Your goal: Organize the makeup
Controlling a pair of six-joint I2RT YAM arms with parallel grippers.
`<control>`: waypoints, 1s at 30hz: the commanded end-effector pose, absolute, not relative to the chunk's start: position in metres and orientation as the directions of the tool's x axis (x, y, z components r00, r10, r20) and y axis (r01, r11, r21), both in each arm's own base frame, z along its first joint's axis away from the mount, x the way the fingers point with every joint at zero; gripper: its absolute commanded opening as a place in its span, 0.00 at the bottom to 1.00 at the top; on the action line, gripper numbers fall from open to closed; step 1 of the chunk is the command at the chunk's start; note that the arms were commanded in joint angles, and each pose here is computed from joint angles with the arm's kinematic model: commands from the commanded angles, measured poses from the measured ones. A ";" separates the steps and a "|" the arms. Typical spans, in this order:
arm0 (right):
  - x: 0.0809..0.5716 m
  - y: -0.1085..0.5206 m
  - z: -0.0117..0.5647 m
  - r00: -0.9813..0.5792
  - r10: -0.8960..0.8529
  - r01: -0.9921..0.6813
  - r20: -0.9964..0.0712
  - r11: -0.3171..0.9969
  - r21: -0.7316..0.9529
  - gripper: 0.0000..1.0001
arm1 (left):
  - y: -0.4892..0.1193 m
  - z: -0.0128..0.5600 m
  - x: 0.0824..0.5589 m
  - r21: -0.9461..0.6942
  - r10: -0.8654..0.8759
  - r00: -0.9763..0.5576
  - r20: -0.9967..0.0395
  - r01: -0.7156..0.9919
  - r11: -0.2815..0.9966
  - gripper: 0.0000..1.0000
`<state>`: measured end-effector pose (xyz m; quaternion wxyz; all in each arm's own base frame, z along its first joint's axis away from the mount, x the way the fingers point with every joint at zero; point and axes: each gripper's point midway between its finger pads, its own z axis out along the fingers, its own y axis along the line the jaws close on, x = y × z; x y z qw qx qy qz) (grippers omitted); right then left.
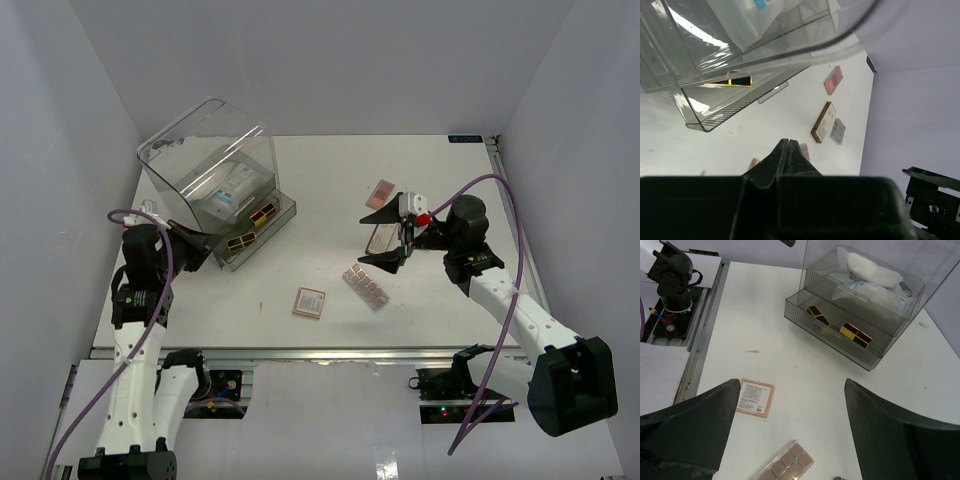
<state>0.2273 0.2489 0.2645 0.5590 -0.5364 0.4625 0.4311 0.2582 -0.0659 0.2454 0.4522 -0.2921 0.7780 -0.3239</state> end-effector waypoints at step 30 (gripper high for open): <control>0.247 0.231 0.260 0.198 -0.027 -0.974 -0.980 0.109 -0.200 0.91 | -0.242 0.306 0.284 -0.103 0.113 -0.418 -0.901 0.459 0.883 0.14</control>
